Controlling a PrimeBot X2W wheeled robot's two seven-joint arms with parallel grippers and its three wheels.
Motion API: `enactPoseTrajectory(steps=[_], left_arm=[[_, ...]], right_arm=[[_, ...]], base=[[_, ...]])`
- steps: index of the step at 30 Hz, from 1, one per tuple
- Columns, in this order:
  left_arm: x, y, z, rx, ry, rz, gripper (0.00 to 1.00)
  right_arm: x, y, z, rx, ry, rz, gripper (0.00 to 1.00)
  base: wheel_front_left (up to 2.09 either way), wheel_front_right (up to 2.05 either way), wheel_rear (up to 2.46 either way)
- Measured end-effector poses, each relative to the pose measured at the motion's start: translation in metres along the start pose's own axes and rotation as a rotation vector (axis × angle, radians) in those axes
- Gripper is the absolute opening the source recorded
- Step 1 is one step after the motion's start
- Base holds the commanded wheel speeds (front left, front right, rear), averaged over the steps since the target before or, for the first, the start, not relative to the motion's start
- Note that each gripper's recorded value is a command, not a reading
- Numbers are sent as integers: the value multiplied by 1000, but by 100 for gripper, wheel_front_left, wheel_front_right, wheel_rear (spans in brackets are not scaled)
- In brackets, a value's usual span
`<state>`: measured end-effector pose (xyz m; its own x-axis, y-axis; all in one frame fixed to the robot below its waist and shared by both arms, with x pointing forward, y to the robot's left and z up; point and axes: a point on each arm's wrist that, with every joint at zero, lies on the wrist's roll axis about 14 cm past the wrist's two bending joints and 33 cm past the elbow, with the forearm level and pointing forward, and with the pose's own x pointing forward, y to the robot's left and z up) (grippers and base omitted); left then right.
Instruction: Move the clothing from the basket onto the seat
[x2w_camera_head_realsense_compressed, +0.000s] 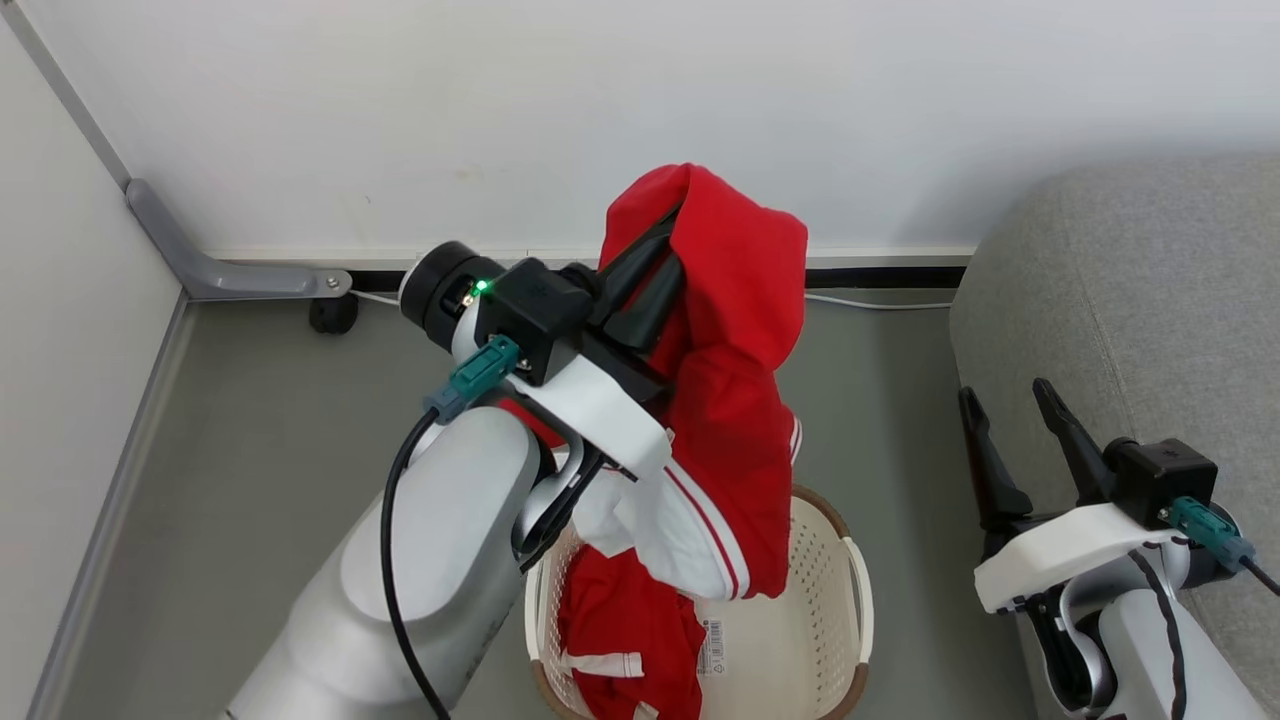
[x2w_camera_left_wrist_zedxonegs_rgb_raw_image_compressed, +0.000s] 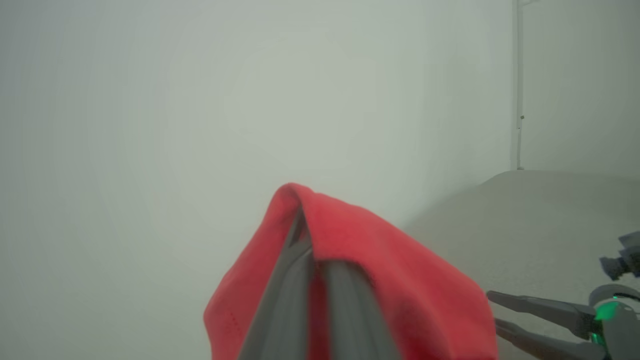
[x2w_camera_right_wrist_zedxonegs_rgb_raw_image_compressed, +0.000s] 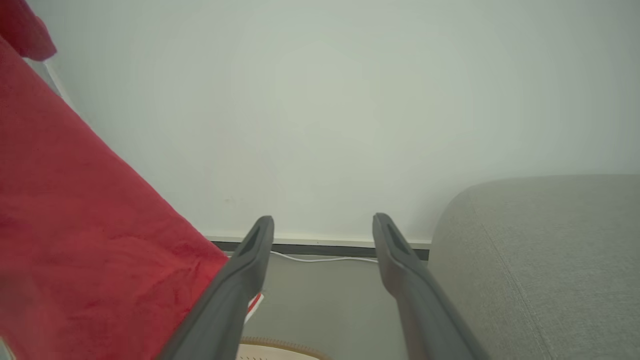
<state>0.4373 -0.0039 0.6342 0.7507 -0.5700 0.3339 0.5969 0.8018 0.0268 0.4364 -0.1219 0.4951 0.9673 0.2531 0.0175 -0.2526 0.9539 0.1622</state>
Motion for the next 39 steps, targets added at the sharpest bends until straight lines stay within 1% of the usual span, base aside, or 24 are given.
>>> enactPoseTrajectory(steps=[8, 12, 15, 18, 22, 29, 31, 35, 39], left_arm=[[18, -17, 21, 6, -57, -73, 0], [23, -22, 22, 10, -59, -89, 0], [26, -24, 19, 12, -54, -98, 0], [27, -27, 17, 15, -49, -106, 0], [28, -31, 12, 12, -40, -116, 0], [28, -33, 3, 2, -20, -124, 0], [27, -33, 1, 3, -13, -125, 0], [27, -33, -2, 1, -6, -126, 0], [26, -34, -4, -11, 1, -126, 0]], right_arm=[[-2, 0, -2, 9, 4, -7, 100], [-2, -1, -4, 11, 9, -8, 100], [-1, 8, -6, 19, 11, 19, 100], [2, 30, 1, 31, -12, 85, 100], [2, 70, 16, 48, -55, 216, 100], [-4, 123, 38, 62, -112, 419, 100], [-7, 134, 43, 61, -124, 462, 100], [-9, 148, 50, 53, -144, 518, 100], [-7, 146, 44, 15, -134, 513, 100]], base=[[0, 0, 0], [0, 0, 0], [0, 0, 0], [0, 0, 0], [0, 0, 0], [0, 0, 0], [0, 0, 0], [0, 0, 0], [0, 0, 0]])
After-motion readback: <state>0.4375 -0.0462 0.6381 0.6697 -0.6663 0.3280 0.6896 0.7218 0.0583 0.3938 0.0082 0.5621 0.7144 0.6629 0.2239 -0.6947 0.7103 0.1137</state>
